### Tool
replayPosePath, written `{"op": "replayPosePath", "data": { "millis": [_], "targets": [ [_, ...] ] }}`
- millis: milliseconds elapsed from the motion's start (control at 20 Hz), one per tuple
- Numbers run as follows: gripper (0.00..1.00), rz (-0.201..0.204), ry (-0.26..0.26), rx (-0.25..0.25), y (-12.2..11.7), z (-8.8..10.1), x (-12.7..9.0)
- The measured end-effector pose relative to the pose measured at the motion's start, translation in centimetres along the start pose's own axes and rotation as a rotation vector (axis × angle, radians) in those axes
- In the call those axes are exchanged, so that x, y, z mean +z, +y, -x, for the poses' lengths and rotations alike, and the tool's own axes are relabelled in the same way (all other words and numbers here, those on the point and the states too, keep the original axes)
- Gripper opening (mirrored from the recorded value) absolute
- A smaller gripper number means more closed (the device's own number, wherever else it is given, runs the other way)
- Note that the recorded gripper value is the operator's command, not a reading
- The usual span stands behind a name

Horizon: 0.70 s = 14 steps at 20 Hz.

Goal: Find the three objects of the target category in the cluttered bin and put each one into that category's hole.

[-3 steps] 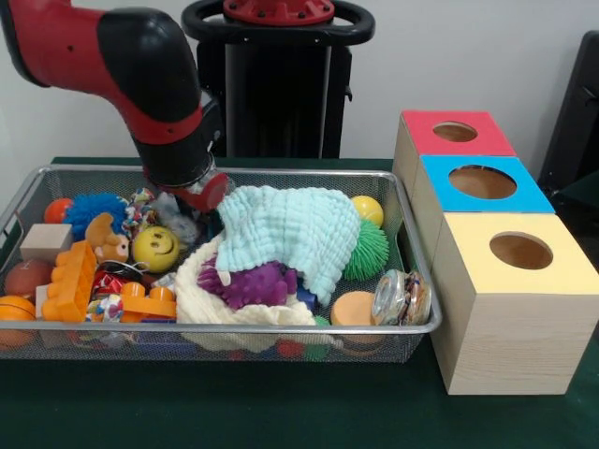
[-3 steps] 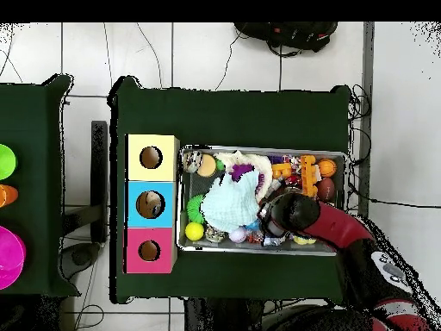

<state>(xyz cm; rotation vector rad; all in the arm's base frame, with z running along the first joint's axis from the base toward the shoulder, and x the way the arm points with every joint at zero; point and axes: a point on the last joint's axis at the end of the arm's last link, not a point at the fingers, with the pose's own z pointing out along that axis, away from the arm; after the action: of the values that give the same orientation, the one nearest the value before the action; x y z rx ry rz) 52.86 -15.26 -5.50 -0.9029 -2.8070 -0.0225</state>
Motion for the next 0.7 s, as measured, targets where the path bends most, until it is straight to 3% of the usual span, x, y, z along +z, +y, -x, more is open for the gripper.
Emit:
{"op": "replayPosePath", "data": {
  "millis": [50,300,350,550,700],
  "targets": [
    [1.00,0.004,-0.033,-0.011,-0.2,0.1,0.6],
    [1.00,0.009,-0.079,-0.038,-0.5,-0.2,0.5],
    [0.00,0.008,-0.084,-0.044,-0.8,-0.2,0.5],
    [0.00,0.000,-0.085,-0.042,-2.0,-0.2,0.5],
    [0.00,0.019,-0.082,-0.029,-2.5,-0.1,0.5]
  ]
}}
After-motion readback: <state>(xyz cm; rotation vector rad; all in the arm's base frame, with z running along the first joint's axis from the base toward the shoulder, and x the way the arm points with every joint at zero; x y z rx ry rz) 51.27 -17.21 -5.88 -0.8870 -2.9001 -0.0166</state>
